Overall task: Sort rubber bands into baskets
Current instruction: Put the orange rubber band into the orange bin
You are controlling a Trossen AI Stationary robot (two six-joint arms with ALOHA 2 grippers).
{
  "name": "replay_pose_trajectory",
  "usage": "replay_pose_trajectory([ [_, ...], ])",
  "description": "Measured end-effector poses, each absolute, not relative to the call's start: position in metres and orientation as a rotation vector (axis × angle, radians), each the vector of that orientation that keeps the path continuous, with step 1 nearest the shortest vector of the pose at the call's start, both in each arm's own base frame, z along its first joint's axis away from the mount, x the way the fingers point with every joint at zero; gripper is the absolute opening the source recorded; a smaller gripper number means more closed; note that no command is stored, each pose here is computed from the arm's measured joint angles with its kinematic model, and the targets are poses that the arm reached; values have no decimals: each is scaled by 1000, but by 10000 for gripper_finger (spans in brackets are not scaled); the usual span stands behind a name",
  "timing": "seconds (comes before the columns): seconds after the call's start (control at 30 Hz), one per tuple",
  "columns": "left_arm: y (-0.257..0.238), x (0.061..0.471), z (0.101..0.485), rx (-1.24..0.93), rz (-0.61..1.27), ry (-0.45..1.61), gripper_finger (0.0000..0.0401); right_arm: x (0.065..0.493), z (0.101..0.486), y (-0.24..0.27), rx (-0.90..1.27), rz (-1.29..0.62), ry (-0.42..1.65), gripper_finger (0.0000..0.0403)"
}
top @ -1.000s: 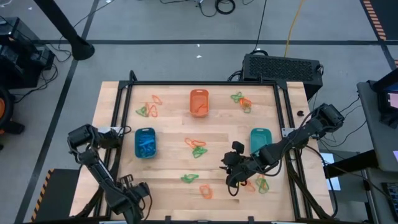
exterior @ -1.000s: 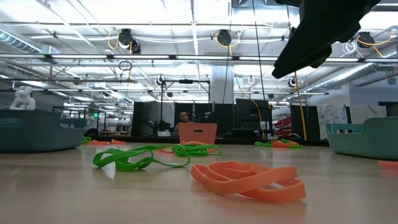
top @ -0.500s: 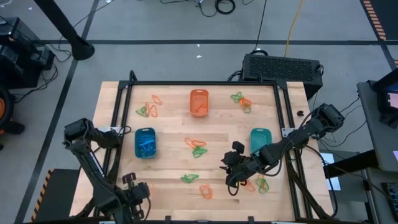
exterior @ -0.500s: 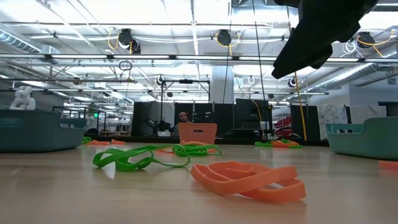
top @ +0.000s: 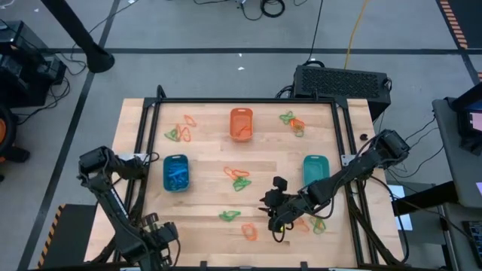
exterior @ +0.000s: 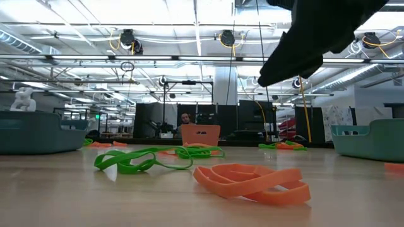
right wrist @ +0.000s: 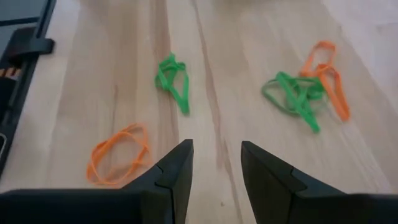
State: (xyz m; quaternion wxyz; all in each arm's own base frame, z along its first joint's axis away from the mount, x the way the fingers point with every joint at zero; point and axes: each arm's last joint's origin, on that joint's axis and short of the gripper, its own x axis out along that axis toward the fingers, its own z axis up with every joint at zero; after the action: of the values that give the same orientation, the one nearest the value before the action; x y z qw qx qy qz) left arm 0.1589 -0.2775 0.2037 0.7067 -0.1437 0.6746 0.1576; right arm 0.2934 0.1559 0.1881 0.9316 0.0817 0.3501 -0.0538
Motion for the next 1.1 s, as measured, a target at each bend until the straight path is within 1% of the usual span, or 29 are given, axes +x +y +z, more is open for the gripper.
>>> replay_pose_trajectory([
  [0.1,-281,161,194,-251,308,1520,4,295,185,156,168,-103,729,128],
  [0.17,-284,163,187,-210,279,1515,14,295,183,157,167,-104,730,128],
  [0.33,-287,165,177,-130,245,1530,59,295,184,157,170,-103,726,128],
  [0.5,-287,165,177,-126,248,1528,108,295,184,157,167,-102,726,128],
  [0.6,-287,165,177,-123,248,1523,126,295,184,157,167,-101,725,128],
  [0.8,-284,166,175,-69,252,1472,131,295,184,157,170,-102,725,128],
  [0.93,-278,163,162,-20,230,1481,131,295,184,157,170,-102,724,128],
  [1.1,-270,159,151,9,255,1498,131,295,184,157,168,-101,724,128],
])
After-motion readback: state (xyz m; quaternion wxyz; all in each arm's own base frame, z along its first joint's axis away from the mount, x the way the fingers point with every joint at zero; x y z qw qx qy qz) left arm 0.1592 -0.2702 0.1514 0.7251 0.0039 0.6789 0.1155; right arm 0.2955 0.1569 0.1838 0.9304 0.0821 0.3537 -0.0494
